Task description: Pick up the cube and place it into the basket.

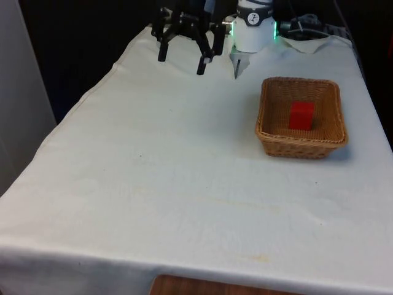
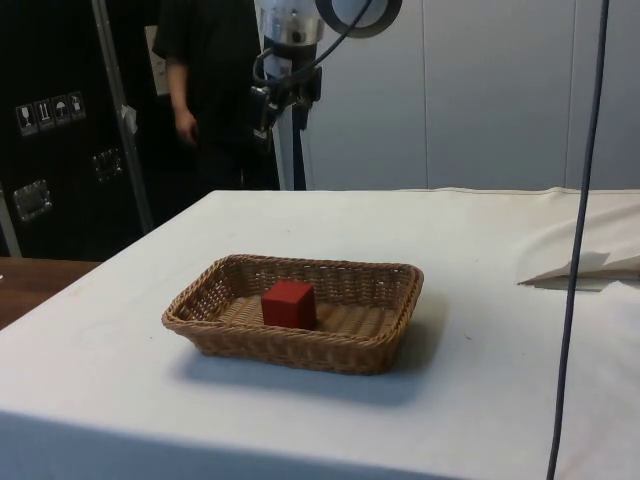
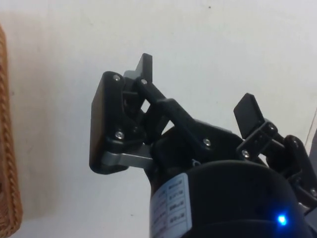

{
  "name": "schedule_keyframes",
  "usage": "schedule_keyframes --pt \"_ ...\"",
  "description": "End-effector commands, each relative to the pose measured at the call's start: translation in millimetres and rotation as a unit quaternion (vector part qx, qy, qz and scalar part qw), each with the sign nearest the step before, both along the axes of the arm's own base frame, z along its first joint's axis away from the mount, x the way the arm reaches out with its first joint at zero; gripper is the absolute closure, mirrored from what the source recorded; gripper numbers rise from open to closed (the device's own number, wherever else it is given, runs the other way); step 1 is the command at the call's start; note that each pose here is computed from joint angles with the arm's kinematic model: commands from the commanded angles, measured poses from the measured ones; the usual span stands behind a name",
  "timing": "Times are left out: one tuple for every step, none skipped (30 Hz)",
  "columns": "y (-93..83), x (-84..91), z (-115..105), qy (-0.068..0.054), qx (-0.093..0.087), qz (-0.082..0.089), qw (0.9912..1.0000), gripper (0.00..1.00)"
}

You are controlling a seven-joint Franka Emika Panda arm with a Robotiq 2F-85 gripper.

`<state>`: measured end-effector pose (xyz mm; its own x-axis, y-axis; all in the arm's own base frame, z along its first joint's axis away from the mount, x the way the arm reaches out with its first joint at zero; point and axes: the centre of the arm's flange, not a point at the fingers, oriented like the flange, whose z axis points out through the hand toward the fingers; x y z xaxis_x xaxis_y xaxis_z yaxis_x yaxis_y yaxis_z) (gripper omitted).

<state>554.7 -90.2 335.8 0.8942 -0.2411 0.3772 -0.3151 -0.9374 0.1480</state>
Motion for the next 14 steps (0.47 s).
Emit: schedule_keyframes --pt "-4.2 -0.4 -2.2 -0.002 0.006 0.0 0.99998 0.0" --pt "-6.9 -0.7 -3.0 -0.001 0.006 -0.001 0.99998 0.0" --pt "-9.8 -0.9 -3.6 -0.001 0.006 -0.003 0.99998 0.0" --pt "-9.8 -0.9 -3.6 -0.001 0.006 -0.003 0.99998 0.0" --pt "-11.2 -0.8 -1.4 0.001 -0.002 -0.006 0.99998 0.0" --pt "-15.4 -1.2 -4.2 0.0 0.005 -0.006 0.99997 0.0" --pt "-17.0 -1.3 -4.3 0.0 0.004 -0.007 0.99997 0.0" --pt "-19.2 -1.3 -4.8 0.0 0.003 -0.009 0.99996 0.0" --pt "-20.3 -1.3 -4.4 0.0 0.003 -0.01 0.99995 0.0" --pt "-20.2 -1.4 -4.5 0.0 0.002 -0.01 0.99995 0.0" --pt "-19.0 -1.1 -3.9 0.001 0.0 -0.009 0.99995 0.0" --pt "-19.5 -1.2 -3.9 0.001 0.0 -0.01 0.99995 0.0" --pt "-19.5 -1.0 -3.6 0.001 -0.001 -0.01 0.99995 0.0" --pt "-20.0 -1.1 -3.6 0.001 -0.001 -0.01 0.99995 0.0"
